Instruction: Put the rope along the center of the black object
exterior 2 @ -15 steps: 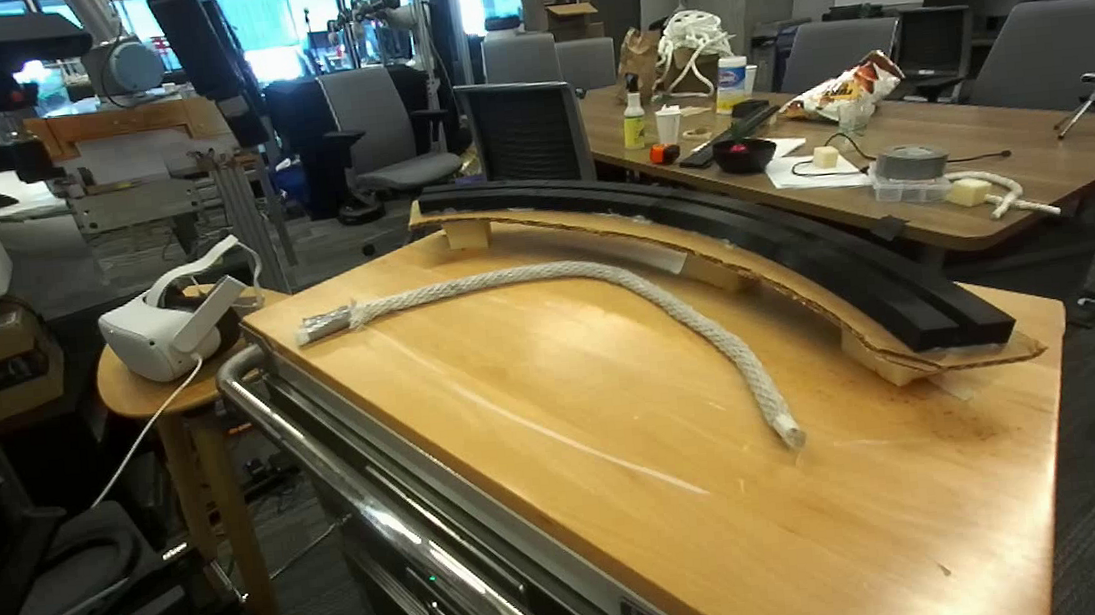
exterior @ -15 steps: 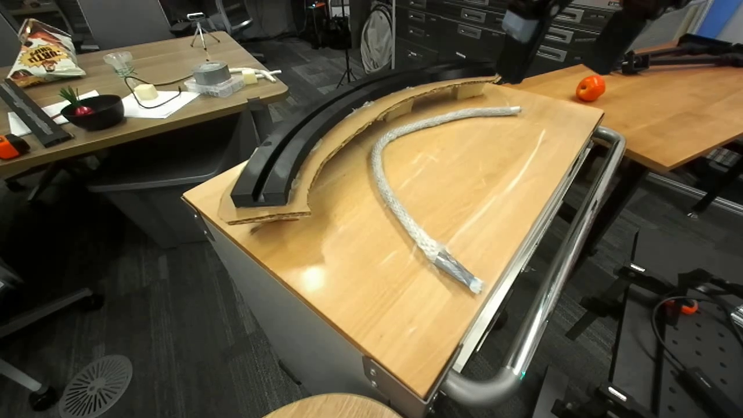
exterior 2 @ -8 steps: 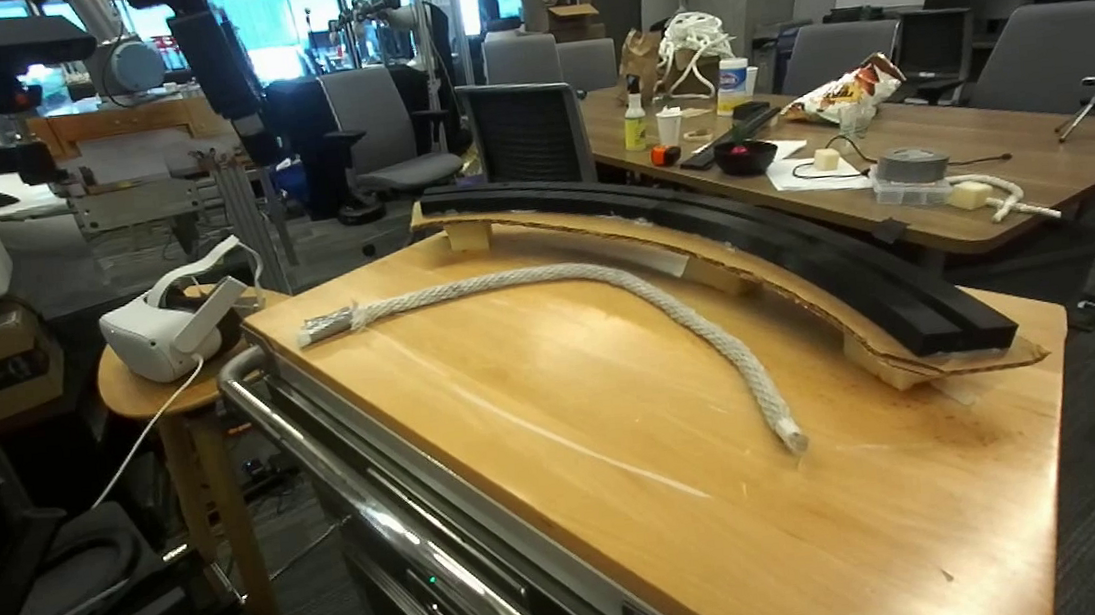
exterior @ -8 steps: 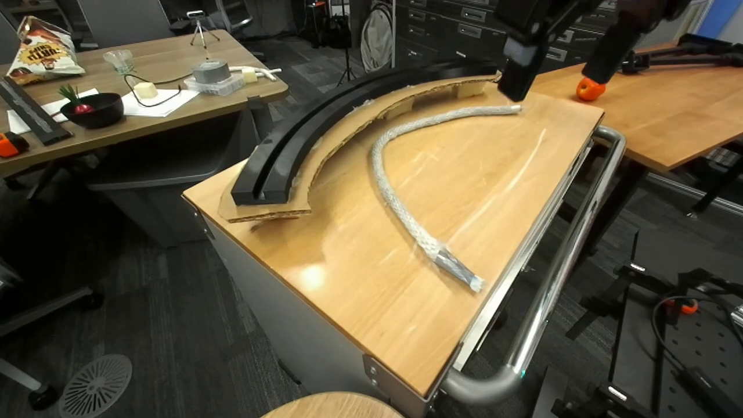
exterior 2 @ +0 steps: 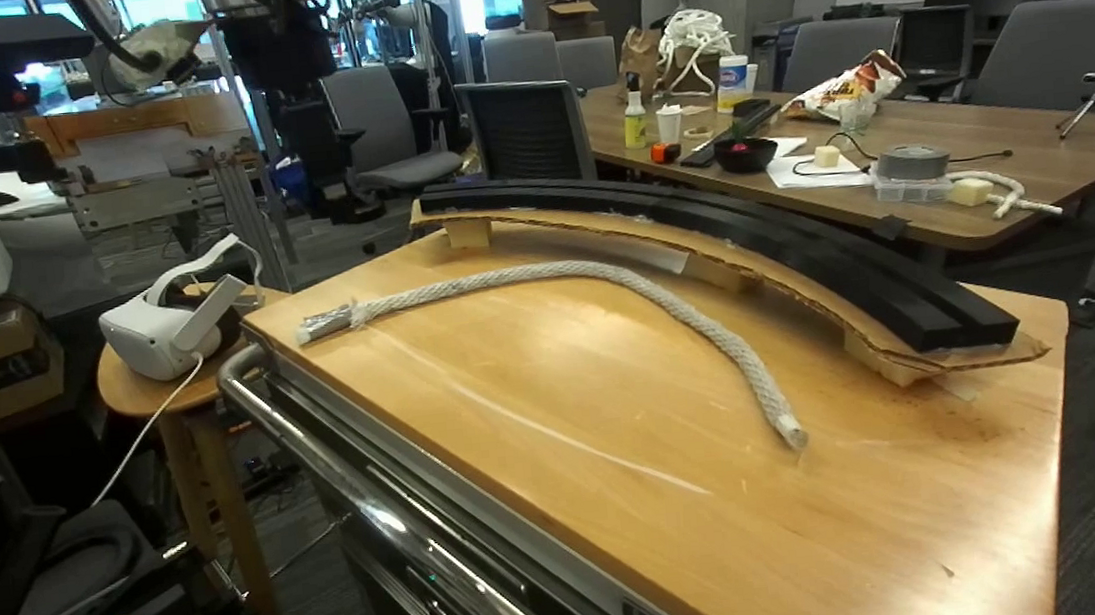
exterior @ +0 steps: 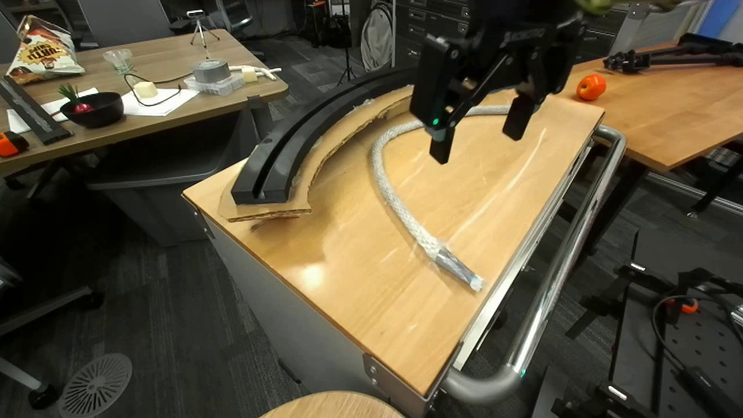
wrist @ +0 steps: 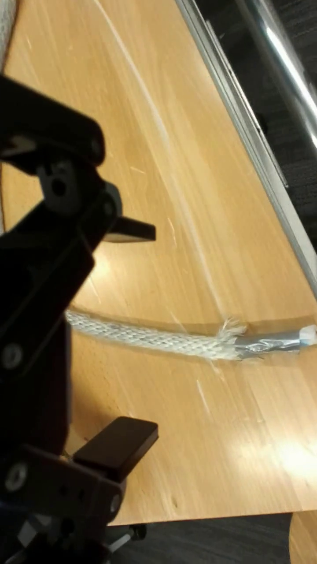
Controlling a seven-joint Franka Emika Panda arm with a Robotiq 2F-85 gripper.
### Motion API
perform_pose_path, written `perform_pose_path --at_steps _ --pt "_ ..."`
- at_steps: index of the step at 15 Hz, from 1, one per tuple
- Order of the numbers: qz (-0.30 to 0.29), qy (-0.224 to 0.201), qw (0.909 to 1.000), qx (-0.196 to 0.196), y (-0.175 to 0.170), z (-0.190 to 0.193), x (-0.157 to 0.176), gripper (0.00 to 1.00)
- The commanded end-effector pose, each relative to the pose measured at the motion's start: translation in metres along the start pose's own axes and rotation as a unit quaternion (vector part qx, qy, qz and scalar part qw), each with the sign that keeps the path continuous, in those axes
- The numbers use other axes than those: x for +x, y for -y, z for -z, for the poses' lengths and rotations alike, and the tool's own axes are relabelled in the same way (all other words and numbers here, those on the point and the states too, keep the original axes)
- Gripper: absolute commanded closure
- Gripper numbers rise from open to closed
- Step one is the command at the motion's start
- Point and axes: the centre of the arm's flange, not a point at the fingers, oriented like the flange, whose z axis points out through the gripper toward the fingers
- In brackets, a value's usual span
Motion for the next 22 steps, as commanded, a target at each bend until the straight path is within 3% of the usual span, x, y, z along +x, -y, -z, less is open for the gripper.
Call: perform_pose_path --at_steps 1,5,12,13,15,22 --pt "-0.007 0.017 0.9998 0.009 0.017 -0.034 0.043 0.0" --pt "-0.013 0.036 0.9992 0.012 0.018 -0.07 0.06 0.0" --pt "-0.007 0.054 0.9985 0.006 0.025 -0.106 0.06 0.03" --pt "-0.005 0.057 0.9984 0.005 0.026 -0.11 0.059 0.26" --pt "-0.002 0.06 0.9982 0.003 0.028 -0.115 0.058 0.29" --pt "-0.011 0.061 0.998 0.004 0.028 -0.115 0.062 0.84"
